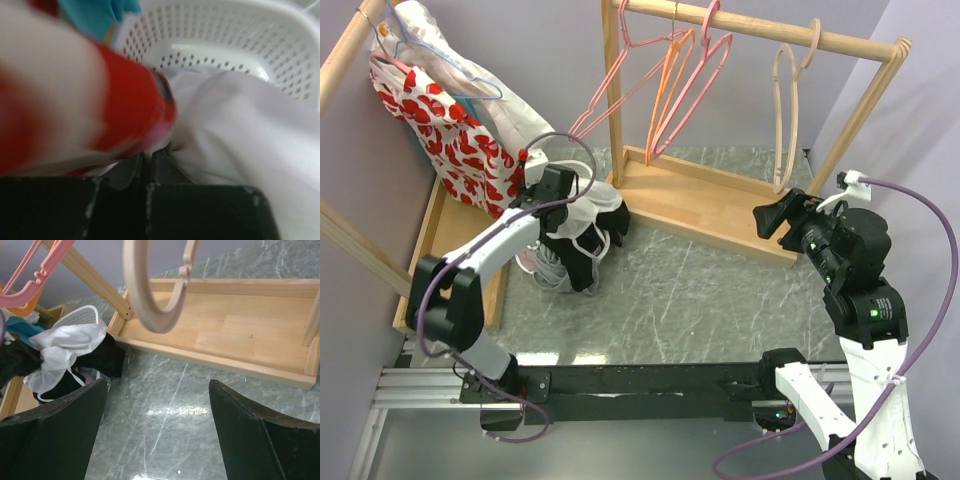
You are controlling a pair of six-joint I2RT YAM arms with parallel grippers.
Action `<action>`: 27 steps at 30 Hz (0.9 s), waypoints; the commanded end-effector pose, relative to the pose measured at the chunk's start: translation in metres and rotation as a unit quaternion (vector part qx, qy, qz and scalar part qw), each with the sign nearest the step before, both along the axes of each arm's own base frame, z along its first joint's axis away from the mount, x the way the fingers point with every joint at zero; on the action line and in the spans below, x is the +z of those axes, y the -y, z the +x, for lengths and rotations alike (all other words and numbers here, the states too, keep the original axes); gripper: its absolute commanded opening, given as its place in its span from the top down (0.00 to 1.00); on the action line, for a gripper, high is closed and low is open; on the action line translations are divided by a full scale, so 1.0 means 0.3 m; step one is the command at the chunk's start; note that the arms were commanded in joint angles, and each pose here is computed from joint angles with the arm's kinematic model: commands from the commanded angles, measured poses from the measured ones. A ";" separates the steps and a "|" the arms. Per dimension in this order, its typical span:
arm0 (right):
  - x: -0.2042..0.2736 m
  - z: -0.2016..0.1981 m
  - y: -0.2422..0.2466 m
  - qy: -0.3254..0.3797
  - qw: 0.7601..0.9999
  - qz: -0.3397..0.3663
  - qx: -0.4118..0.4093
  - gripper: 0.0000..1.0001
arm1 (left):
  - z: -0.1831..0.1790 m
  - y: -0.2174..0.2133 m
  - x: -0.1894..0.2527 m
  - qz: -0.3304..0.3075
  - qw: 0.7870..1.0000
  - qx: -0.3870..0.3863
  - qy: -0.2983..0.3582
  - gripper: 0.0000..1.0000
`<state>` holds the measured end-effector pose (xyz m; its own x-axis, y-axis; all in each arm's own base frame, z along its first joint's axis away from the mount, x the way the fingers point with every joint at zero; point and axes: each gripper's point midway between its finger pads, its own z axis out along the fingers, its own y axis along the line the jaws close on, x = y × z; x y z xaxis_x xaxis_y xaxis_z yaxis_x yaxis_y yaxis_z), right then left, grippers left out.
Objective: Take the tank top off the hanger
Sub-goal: Place the tank top in the bin.
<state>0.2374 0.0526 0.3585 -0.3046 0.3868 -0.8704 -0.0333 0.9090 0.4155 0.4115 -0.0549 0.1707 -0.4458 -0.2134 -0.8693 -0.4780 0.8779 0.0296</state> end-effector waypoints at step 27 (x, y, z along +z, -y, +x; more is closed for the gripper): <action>-0.020 0.034 -0.031 0.005 1.000 0.012 0.021 0.10 | -0.077 0.092 0.205 -0.117 0.978 -0.143 0.093 0.11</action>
<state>0.2427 0.0590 0.3465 -0.3378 0.3863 -0.8583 -0.0495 0.9033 0.4261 0.3959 -0.0641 0.2145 -0.3763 -0.3220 -0.8688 -0.3200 0.9251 -0.2043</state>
